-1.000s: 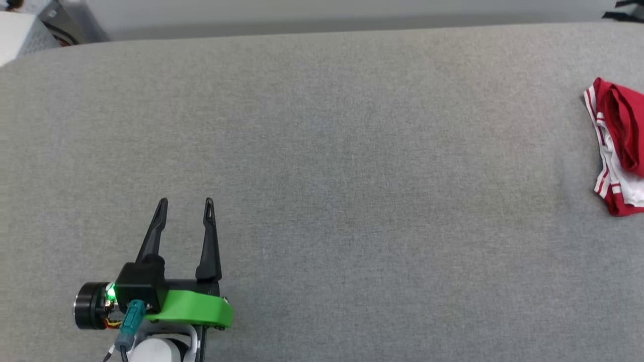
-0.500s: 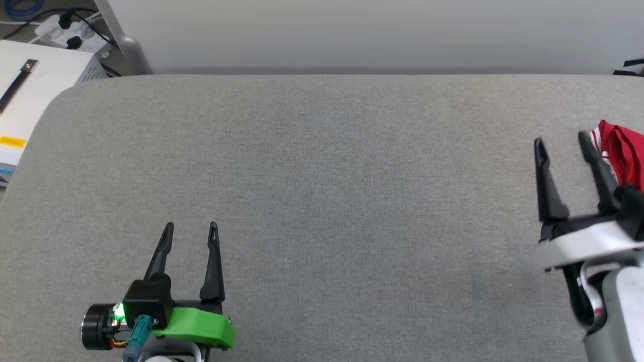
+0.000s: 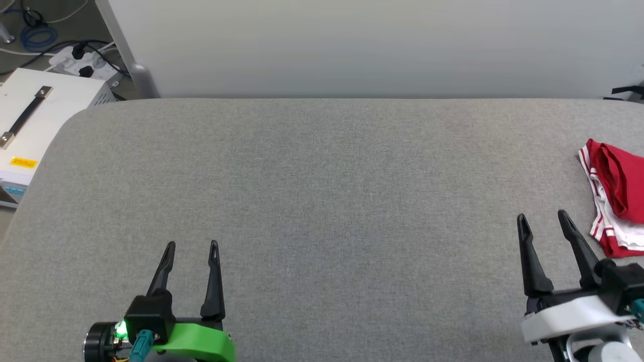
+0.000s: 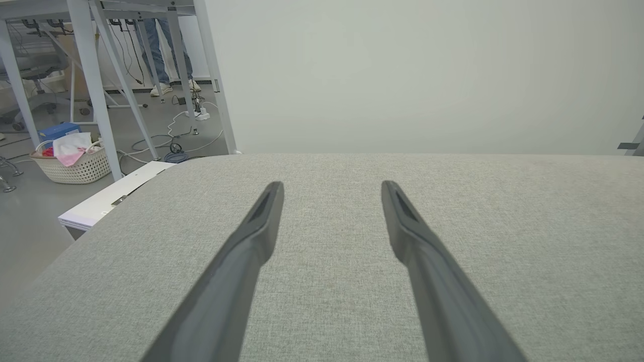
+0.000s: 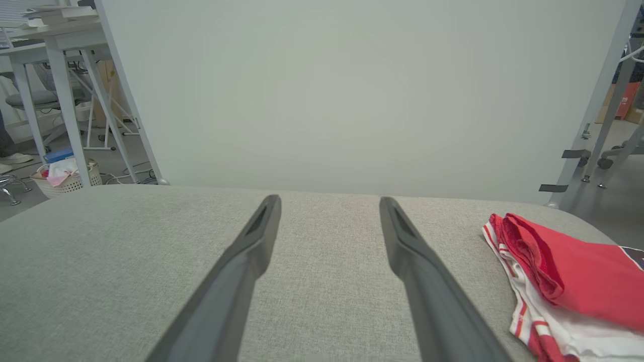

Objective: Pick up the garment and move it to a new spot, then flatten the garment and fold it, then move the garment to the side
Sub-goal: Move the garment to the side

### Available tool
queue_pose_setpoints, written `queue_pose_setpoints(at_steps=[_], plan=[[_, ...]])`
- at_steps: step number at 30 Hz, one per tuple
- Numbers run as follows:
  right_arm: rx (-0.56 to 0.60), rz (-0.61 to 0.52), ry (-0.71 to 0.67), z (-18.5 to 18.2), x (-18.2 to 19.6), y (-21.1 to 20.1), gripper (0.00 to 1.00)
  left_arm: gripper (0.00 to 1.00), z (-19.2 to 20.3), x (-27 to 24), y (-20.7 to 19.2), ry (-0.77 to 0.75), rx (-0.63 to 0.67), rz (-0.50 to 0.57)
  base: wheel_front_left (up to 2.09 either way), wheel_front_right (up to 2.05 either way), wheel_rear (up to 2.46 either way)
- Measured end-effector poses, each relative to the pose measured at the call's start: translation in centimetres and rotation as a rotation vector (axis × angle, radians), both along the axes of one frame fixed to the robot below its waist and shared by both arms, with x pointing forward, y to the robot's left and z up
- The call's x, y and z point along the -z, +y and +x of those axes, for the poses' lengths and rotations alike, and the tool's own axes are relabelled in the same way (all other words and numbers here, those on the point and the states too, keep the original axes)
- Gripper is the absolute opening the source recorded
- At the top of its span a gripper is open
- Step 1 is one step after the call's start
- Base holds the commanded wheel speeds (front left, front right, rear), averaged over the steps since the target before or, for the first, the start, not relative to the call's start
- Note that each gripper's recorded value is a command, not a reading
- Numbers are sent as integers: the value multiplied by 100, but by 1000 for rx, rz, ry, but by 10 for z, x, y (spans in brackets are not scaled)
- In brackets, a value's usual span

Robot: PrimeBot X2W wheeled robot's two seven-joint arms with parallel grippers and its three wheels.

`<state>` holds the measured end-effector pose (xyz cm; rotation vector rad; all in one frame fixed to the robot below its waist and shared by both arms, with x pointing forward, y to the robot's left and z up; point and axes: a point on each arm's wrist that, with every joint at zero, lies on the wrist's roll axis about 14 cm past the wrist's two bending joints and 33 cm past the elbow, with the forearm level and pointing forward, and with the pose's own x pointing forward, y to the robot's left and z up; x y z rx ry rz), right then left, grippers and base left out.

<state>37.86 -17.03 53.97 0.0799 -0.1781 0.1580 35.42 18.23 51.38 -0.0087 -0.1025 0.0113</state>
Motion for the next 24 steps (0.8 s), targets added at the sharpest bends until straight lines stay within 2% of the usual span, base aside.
queue_pose_setpoints(at_steps=[10,24], plan=[[9,48,14,-23,4,4,100,100,-9,-1,1,-2,-4,-23,0,0,0],[6,64,11,-27,3,6,100,100,-15,-1,0,-4,-3,-33,0,0,0]])
